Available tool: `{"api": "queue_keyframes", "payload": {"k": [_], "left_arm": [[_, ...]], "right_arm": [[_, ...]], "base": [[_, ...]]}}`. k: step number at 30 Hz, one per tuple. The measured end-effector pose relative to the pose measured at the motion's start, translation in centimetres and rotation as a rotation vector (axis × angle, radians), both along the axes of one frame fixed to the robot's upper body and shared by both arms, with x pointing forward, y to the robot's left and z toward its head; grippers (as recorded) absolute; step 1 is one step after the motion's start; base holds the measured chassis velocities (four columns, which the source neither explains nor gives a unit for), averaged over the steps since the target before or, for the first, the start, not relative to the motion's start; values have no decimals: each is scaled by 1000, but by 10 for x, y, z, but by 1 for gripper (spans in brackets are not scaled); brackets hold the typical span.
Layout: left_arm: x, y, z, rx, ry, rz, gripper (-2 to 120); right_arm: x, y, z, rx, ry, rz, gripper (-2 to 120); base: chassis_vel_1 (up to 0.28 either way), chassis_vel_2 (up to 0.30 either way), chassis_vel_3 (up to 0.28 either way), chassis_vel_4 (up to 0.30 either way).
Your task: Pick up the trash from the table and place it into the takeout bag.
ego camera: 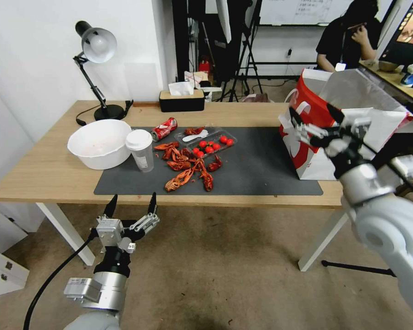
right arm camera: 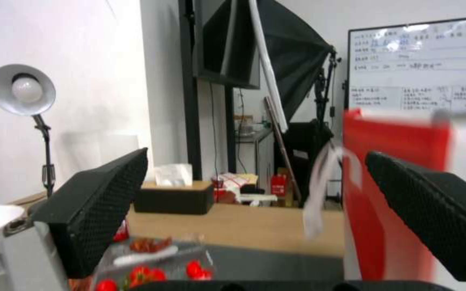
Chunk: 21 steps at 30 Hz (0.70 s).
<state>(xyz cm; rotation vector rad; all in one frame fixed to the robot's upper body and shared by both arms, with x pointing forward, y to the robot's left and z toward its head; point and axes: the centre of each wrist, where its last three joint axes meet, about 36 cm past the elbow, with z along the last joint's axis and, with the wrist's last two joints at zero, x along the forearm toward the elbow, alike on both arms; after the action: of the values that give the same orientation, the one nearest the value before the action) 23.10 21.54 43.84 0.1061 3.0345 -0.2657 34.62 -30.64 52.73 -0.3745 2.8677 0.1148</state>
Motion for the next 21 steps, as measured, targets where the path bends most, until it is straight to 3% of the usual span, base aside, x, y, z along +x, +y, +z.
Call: {"api": "queue_keyframes", "payload": {"k": [4,8,21], "left_arm": [[1,-1,-2,-4,3,-4,100],[1,0,-3,-4,3,-3,100],[1,-1,-2,-17,-8,15,100]], "right_arm": [[-21,-7,-41,22,6,-27,100],[-36,-9,-62,29,28,-48,100],[-82,6,-106,68,117,-182,100]], "base": [[0,0,0,0],[0,0,0,0],[0,0,0,0]]}}
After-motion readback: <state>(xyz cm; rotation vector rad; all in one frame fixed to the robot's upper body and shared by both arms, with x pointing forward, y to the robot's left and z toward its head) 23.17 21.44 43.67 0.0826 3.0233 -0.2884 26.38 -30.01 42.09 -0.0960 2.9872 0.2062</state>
